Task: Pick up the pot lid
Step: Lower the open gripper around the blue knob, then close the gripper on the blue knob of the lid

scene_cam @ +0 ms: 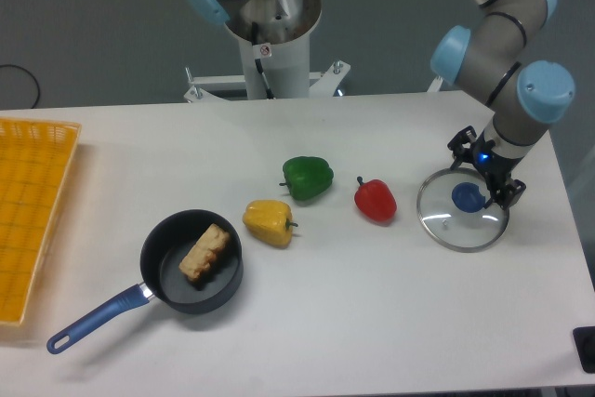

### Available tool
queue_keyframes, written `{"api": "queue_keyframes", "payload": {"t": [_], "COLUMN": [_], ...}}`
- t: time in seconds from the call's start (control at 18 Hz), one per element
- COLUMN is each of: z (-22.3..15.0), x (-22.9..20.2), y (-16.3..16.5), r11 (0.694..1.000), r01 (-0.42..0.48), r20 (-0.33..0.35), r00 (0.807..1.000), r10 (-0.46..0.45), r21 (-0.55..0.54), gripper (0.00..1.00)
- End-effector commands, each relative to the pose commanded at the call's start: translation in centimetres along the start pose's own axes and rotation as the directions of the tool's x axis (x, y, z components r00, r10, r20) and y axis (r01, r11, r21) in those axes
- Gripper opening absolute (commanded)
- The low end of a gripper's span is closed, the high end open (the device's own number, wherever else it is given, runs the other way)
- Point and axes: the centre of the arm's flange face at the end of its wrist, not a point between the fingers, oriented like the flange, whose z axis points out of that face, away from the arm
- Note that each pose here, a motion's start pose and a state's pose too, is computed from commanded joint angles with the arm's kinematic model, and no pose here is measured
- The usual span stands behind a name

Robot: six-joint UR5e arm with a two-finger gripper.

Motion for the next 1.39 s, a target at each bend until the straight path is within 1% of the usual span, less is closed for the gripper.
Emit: {"api": "queue_keyframes", "payload": {"t": [0.5,1.39], "z": [1.1,1.9], "x": [-0.9,-0.6], "y": [-1.9,-1.4], "r11": [1.0,1.0], "r01": [0.022,0.014], "r20": [0.011,0.002], "r00": [1.0,1.0], "r10": [-0.022,-0.014], "r21": [-0.004,-0.018], "gripper": [1.0,1.0]}}
